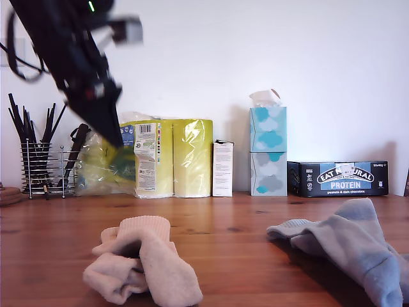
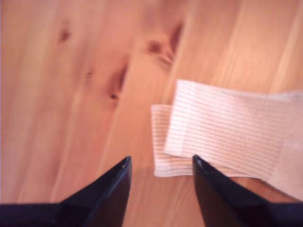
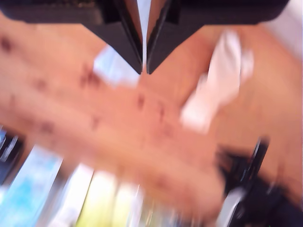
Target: Pair up the socks based on colour and pattern, by placing each sock on top of its pair
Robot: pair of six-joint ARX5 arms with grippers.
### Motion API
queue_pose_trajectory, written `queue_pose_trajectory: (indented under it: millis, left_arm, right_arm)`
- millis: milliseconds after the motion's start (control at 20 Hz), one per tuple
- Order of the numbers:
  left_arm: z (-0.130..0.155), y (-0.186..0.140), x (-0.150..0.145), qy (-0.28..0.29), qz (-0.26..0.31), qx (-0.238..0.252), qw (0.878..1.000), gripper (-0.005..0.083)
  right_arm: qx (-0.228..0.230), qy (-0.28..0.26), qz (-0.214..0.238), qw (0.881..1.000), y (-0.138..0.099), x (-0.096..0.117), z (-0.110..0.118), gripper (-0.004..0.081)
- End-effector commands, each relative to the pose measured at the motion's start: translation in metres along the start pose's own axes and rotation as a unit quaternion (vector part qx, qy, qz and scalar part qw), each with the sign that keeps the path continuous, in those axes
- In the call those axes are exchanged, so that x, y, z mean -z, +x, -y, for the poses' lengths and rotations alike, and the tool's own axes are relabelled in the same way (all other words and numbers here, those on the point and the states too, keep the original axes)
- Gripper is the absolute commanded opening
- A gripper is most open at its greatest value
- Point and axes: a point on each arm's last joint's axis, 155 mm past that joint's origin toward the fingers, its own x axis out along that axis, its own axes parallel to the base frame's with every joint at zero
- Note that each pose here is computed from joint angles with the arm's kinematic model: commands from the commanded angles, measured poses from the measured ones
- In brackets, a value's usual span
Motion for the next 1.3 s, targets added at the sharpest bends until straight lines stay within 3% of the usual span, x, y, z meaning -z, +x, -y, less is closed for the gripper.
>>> queue_pose_trajectory:
  millis: [0,150,200,300,450,650,900,1100,1250]
  left_arm:
    - [0.002,-0.006,-0.011,-0.053,0.032,0.014,0.998,-0.0024]
    - [-0.02,-0.036,-0.044,-0.106,0.127,-0.003,0.986,-0.0024]
    - [-0.03,-0.047,-0.053,-0.118,0.157,-0.015,0.98,-0.0024]
    - [-0.049,-0.066,-0.064,-0.131,0.198,-0.042,0.97,-0.0024]
    - [-0.071,-0.084,-0.057,-0.147,0.216,-0.069,0.963,-0.0024]
    - [-0.089,-0.102,-0.034,-0.168,0.251,-0.103,0.948,-0.0024]
    - [-0.084,-0.118,0.021,-0.212,0.288,-0.146,0.923,-0.0024]
    - [-0.058,-0.13,0.052,-0.23,0.315,-0.168,0.905,-0.0024]
    - [-0.041,-0.14,0.073,-0.257,0.326,-0.182,0.891,-0.0024]
  right_arm:
    - [0.013,0.011,0.054,0.998,0.017,-0.024,0.004,-0.0013]
    - [0.063,0.037,0.154,0.985,0.041,-0.059,0.023,-0.0013]
    - [0.081,0.043,0.168,0.981,0.051,-0.06,0.032,-0.0013]
    - [0.116,0.051,0.176,0.976,0.073,-0.05,0.054,-0.0013]
    - [0.16,0.066,0.17,0.97,0.09,-0.025,0.097,-0.0013]
    - [0.175,0.071,0.158,0.969,0.085,0.009,0.137,-0.0013]
    - [0.167,0.072,0.168,0.969,0.06,0.029,0.131,-0.0013]
    - [0.165,0.079,0.155,0.971,0.051,0.063,0.113,-0.0013]
    - [0.163,0.094,0.161,0.969,0.033,0.076,0.098,-0.0013]
